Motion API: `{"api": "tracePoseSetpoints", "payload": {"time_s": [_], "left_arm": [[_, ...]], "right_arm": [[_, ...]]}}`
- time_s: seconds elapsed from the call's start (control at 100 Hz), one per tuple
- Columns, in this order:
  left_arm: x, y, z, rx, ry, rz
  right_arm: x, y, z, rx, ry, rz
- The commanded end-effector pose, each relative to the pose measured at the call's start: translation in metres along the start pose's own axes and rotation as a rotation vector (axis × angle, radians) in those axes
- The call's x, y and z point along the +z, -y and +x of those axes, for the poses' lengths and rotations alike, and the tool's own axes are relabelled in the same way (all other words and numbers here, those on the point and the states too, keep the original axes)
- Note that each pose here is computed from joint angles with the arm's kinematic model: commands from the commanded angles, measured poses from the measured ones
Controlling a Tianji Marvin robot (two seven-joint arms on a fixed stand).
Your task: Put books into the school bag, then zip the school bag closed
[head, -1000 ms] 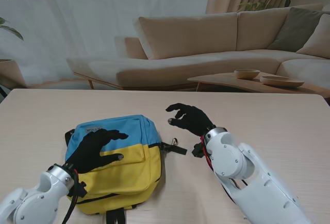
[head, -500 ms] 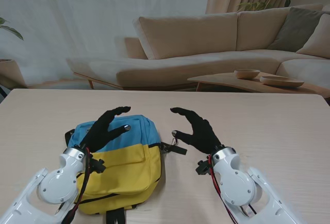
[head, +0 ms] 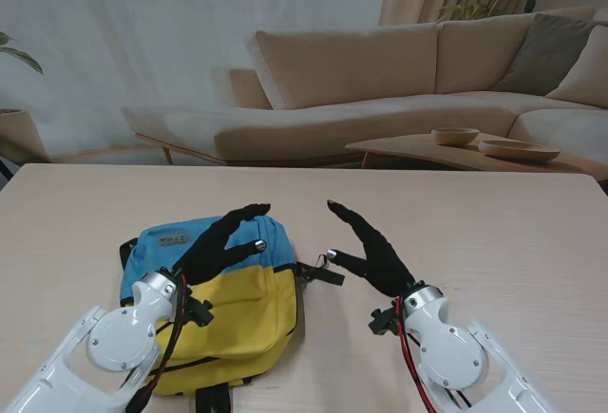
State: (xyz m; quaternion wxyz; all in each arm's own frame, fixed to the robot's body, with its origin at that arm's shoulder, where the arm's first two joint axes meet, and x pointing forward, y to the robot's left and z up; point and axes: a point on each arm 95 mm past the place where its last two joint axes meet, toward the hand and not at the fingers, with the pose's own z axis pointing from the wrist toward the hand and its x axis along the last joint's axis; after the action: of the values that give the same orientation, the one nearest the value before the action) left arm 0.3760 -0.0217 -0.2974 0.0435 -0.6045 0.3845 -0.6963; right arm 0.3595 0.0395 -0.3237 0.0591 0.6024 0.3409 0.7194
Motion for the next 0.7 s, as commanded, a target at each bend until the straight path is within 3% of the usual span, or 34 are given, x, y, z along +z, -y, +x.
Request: {"api": "tracePoseSetpoints", "payload": {"time_s": [0.0, 0.21, 0.42, 0.69], "left_arm": [[0.002, -0.004, -0.003, -0.016, 0.024, -0.035], [0.014, -0.009, -0.007, -0.006, 0.046, -0.012], [0.009, -0.009, -0.004, 0.011, 0.082, 0.005], [0.004, -0.008, 0.000, 0.002, 0.071, 0.044]], "right_arm": [[-0.004, 0.011, -0.006, 0.033, 0.009, 0.010], [-0.002, 0.008, -0.007, 0.050, 0.002, 0.011], [-0.005, 0.004, -0.002, 0.063, -0.017, -0.002], [-0.006, 0.004, -0.002, 0.090, -0.038, 0.025]]}}
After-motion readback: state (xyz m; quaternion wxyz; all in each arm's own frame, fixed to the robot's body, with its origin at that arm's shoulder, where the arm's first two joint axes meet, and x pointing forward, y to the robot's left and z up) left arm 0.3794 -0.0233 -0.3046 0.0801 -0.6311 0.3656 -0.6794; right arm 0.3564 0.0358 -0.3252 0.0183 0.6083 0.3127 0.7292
